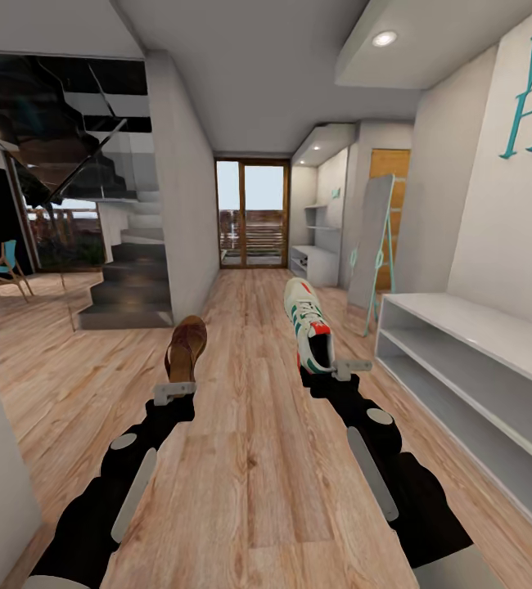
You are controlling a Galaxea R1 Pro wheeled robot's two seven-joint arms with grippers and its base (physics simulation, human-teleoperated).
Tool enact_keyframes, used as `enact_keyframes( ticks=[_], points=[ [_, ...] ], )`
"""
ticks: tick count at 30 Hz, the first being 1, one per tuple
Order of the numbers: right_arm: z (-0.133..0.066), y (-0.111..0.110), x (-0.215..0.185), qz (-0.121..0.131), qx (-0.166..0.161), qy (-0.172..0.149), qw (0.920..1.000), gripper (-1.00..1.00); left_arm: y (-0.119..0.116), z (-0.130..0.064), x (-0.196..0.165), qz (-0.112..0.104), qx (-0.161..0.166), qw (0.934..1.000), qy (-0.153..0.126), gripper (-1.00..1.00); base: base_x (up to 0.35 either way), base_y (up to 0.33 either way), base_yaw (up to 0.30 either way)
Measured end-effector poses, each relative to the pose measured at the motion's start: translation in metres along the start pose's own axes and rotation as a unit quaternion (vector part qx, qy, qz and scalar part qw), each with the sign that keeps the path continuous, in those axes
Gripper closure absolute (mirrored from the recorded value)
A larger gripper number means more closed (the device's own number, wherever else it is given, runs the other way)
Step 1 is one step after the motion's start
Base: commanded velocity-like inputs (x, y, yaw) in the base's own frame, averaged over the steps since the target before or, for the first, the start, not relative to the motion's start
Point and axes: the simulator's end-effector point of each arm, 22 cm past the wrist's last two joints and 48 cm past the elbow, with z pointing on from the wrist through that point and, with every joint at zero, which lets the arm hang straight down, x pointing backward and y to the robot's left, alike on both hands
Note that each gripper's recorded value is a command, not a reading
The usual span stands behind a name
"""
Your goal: Pick up the two gym shoes and the two sandals from the corridor floor and place them onto the hallstand (shoe rack) in the corridor, making sure they are on the rack and not on the floor. Arrange them so the two gym shoes are next to each other and the two sandals are next to each other.
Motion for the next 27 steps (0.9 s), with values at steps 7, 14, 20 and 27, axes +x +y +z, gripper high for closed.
enact_keyframes(
  ticks=[7, 14, 20, 27],
  points=[
    [-0.0001, -0.0003, -0.0004, 0.000, 0.000, 0.000, 1.0000, 1.00, 0.0001, 0.0000, 0.0001, 0.000, 0.000, 1.0000, 0.000, 1.00, 0.346, 0.000, 0.000],
    [-0.0001, 0.0001, -0.0002, 0.000, 0.000, 0.000, 1.0000, 1.00, 0.0002, -0.0001, 0.0003, 0.001, 0.000, 1.0000, 0.000, 1.00, 0.346, 0.000, 0.000],
    [0.0000, 0.0000, 0.0000, -0.001, 0.000, 0.000, 1.0000, 1.00, 0.0002, -0.0001, 0.0004, 0.001, 0.000, 1.0000, 0.000, 1.00, 0.346, 0.000, 0.000],
    [0.0001, -0.0001, 0.0005, -0.001, 0.000, 0.001, 1.0000, 1.00, 0.0001, -0.0001, 0.0002, 0.000, 0.000, 1.0000, 0.000, 1.00, 0.346, 0.000, 0.000]
  ],
)
